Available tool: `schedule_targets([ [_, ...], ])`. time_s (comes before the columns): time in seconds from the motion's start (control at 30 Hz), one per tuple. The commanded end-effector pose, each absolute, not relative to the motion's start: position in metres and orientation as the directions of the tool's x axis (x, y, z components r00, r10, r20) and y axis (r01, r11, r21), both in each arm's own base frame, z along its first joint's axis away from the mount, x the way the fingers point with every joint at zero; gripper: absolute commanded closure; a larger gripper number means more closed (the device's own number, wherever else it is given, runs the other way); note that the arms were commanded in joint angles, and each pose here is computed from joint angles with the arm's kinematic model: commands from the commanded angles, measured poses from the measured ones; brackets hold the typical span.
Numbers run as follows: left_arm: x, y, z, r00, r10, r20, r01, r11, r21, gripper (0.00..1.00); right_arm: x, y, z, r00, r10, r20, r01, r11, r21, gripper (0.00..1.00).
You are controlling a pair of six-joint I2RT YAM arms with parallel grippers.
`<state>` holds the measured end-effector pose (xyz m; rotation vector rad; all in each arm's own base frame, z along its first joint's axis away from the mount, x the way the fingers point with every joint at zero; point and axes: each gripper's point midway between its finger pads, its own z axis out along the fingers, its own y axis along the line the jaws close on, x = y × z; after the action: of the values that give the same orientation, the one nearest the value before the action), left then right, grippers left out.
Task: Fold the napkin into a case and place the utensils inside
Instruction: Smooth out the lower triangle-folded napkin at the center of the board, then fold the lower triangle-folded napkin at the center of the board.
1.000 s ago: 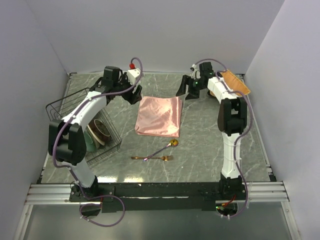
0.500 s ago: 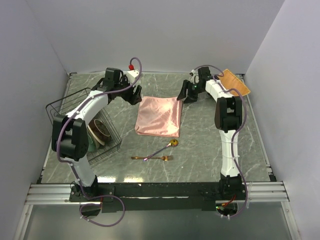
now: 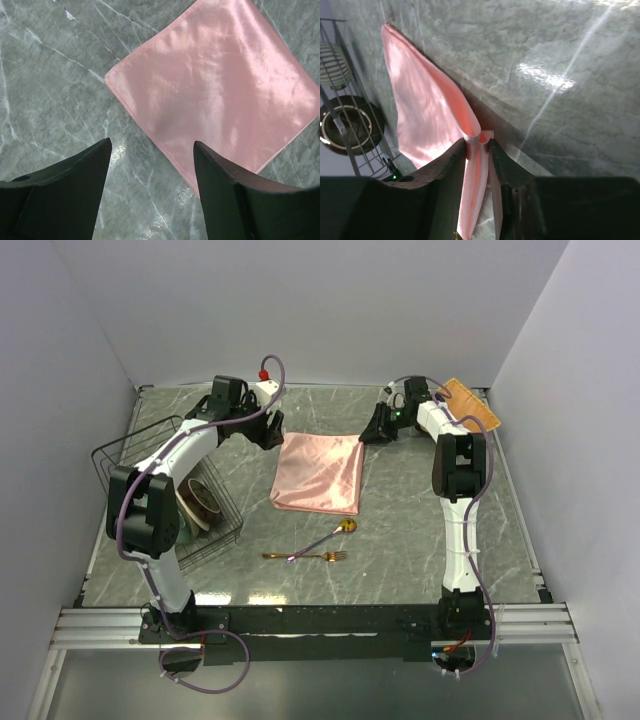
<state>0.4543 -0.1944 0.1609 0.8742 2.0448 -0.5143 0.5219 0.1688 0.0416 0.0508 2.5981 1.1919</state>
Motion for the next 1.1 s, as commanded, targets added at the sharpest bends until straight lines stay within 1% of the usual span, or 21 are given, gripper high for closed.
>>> schedule_targets([
  [0.0,0.461,-0.196,0.172,-0.393,0.383,-0.836,0.743,0.668,-0.043,0.28,0.522,0.173,0.054,-0.951,0.123,-0.283,-0.153,0.609,0.778,0.75],
  [0.07,0.459,-0.199,0.172,-0.401,0.379,-0.834,0.751,0.657,-0.062,0.30,0.525,0.173,0.057,-0.943,0.118,-0.310,-0.176,0.614,0.769,0.80],
  [0.13,0.455,-0.205,0.174,-0.381,0.385,-0.841,0.779,0.624,-0.067,0.35,0.526,0.173,0.059,-0.935,0.096,-0.342,-0.211,0.625,0.751,0.87],
  [0.17,0.456,-0.212,0.180,-0.351,0.369,-0.861,0.795,0.603,-0.066,0.37,0.525,0.172,0.056,-0.936,0.090,-0.341,-0.209,0.640,0.739,0.90],
  [0.2,0.454,-0.219,0.183,-0.333,0.362,-0.871,0.805,0.590,-0.063,0.39,0.526,0.171,0.056,-0.933,0.083,-0.349,-0.217,0.643,0.735,0.95],
  [0.23,0.453,-0.226,0.183,-0.327,0.348,-0.878,0.812,0.580,-0.073,0.44,0.525,0.172,0.053,-0.936,0.080,-0.343,-0.214,0.644,0.734,0.97],
  [0.27,0.451,-0.241,0.185,-0.313,0.345,-0.885,0.826,0.559,-0.075,0.47,0.523,0.172,0.051,-0.939,0.077,-0.336,-0.209,0.649,0.731,1.00],
  [0.3,0.456,-0.252,0.180,-0.313,0.338,-0.888,0.825,0.559,-0.078,0.51,0.523,0.172,0.049,-0.939,0.075,-0.335,-0.208,0.652,0.730,1.00],
  [0.33,0.461,-0.264,0.186,-0.339,0.300,-0.892,0.812,0.572,-0.116,0.55,0.523,0.172,0.049,-0.940,0.078,-0.333,-0.204,0.654,0.729,1.00],
  [0.37,0.458,-0.284,0.186,-0.348,0.292,-0.891,0.818,0.559,-0.136,0.56,0.525,0.173,0.048,-0.938,0.080,-0.338,-0.207,0.654,0.728,1.00],
  [0.4,0.462,-0.297,0.174,-0.383,0.273,-0.883,0.810,0.558,-0.179,0.55,0.524,0.172,0.048,-0.938,0.083,-0.336,-0.202,0.657,0.727,1.00],
  [0.43,0.465,-0.310,0.179,-0.422,0.222,-0.879,0.789,0.568,-0.236,0.54,0.524,0.171,0.047,-0.937,0.085,-0.337,-0.201,0.659,0.725,1.00],
  [0.5,0.461,-0.340,0.165,-0.472,0.192,-0.860,0.780,0.546,-0.306,0.55,0.525,0.171,0.046,-0.938,0.087,-0.336,-0.198,0.662,0.723,1.00],
  [0.67,0.453,-0.385,0.141,-0.526,0.151,-0.837,0.765,0.515,-0.388,0.59,0.525,0.172,0.045,-0.937,0.095,-0.337,-0.192,0.665,0.721,1.00],
  [0.77,0.456,-0.398,0.112,-0.568,0.161,-0.807,0.741,0.527,-0.417,0.62,0.524,0.172,0.045,-0.937,0.098,-0.334,-0.189,0.664,0.724,1.00],
  [0.83,0.462,-0.404,0.109,-0.562,0.144,-0.815,0.739,0.530,-0.415,0.63,0.523,0.172,0.045,-0.938,0.104,-0.331,-0.184,0.661,0.728,1.00],
  [1.07,0.465,-0.412,0.075,-0.615,0.132,-0.778,0.695,0.555,-0.456,0.66,0.516,0.174,0.043,-0.944,0.104,-0.314,-0.173,0.654,0.737,1.00],
])
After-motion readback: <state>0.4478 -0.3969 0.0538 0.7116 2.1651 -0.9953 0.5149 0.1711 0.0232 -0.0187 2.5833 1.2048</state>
